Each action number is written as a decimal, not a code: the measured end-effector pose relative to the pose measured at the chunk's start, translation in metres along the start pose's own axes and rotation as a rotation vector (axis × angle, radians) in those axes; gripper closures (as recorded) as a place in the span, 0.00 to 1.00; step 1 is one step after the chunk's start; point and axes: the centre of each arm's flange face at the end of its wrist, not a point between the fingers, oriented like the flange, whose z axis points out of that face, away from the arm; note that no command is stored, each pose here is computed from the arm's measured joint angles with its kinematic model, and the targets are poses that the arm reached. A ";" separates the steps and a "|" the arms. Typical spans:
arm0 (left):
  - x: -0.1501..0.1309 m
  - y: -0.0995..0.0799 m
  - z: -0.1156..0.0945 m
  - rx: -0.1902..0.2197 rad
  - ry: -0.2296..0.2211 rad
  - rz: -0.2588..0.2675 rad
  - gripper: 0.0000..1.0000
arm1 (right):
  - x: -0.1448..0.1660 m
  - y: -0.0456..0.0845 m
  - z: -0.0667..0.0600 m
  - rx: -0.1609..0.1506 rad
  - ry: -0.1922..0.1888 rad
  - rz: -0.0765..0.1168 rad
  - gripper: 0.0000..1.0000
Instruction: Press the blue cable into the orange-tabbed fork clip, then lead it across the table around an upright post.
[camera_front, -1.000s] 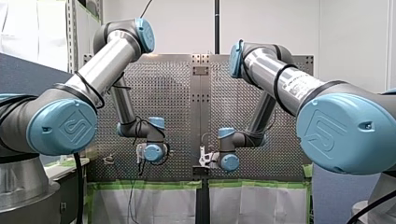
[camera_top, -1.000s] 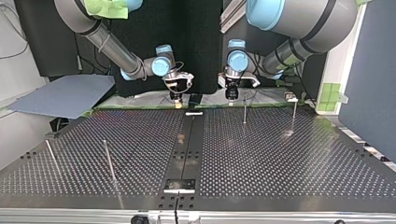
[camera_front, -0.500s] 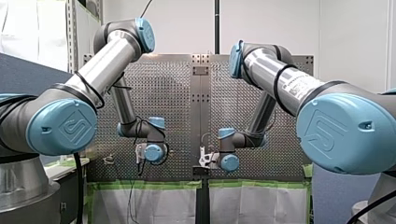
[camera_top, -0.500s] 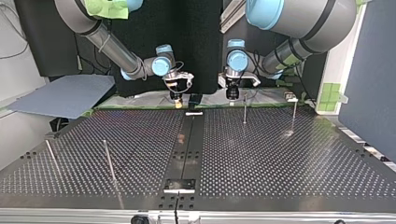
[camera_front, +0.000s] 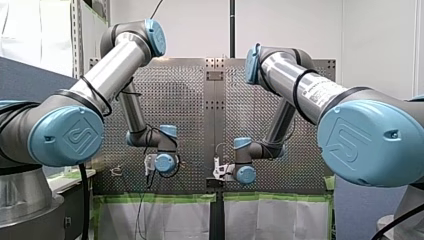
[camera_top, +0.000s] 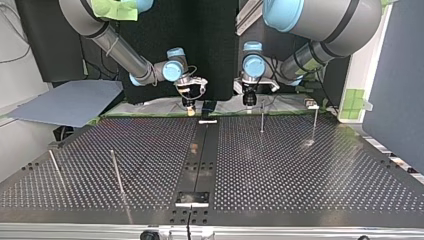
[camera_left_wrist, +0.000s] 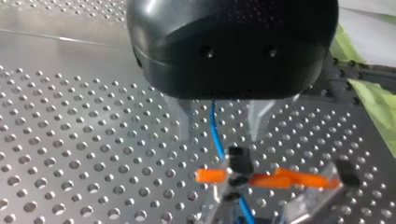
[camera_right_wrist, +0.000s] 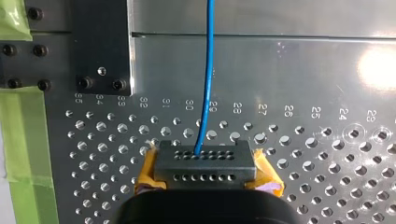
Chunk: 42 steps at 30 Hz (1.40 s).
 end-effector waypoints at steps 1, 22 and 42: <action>-0.001 -0.001 0.001 -0.003 0.002 0.002 0.32 | 0.000 0.000 0.000 0.000 0.000 0.000 1.00; -0.012 -0.023 0.007 -0.067 0.079 0.091 0.35 | 0.000 0.000 0.001 0.000 0.000 0.000 1.00; -0.002 -0.026 0.028 -0.078 0.098 0.094 0.35 | 0.000 0.000 0.001 0.000 0.001 -0.002 1.00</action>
